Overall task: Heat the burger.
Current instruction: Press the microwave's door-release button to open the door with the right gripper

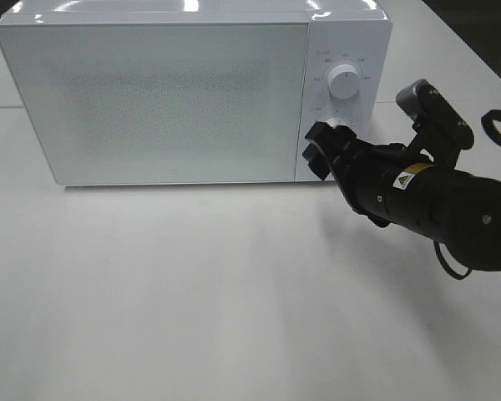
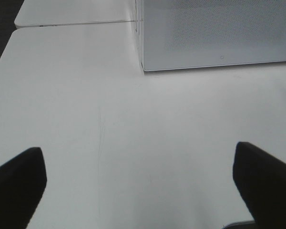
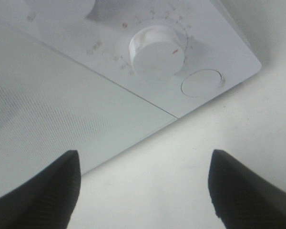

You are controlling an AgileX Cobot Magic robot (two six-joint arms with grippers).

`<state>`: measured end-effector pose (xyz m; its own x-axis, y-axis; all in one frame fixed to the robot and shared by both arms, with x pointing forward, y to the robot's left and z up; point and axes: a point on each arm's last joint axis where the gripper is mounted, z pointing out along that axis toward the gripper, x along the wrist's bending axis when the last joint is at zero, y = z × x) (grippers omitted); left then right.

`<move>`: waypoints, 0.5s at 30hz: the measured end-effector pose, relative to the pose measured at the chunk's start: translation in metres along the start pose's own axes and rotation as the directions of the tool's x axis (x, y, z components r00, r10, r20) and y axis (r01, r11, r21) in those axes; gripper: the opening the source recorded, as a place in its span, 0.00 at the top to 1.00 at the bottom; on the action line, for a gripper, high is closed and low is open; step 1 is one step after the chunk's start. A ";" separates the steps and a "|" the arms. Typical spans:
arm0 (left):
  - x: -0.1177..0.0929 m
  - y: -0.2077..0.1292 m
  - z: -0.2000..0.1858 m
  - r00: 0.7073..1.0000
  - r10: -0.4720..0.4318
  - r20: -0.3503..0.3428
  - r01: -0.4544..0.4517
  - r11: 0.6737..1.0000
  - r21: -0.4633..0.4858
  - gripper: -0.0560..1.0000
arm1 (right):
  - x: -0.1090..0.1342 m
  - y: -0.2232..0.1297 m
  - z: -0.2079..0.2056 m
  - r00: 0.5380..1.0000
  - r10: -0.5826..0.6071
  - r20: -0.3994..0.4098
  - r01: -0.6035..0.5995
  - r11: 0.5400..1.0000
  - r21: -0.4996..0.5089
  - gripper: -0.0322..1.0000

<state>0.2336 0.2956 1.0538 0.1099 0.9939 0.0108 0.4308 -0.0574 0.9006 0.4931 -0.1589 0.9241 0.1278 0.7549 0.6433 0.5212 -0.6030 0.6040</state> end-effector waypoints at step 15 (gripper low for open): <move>0.000 0.000 0.000 1.000 0.000 0.000 0.000 1.000 0.000 0.01 | 0.009 -0.015 -0.023 0.837 -0.540 -0.085 0.521 0.742 0.421 0.28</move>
<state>0.2336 0.2956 1.0538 0.1099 0.9939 0.0108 0.4308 -0.0574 0.9006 0.4670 -0.1494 0.9314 -0.2461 0.9358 0.2525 0.8086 0.0546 0.5859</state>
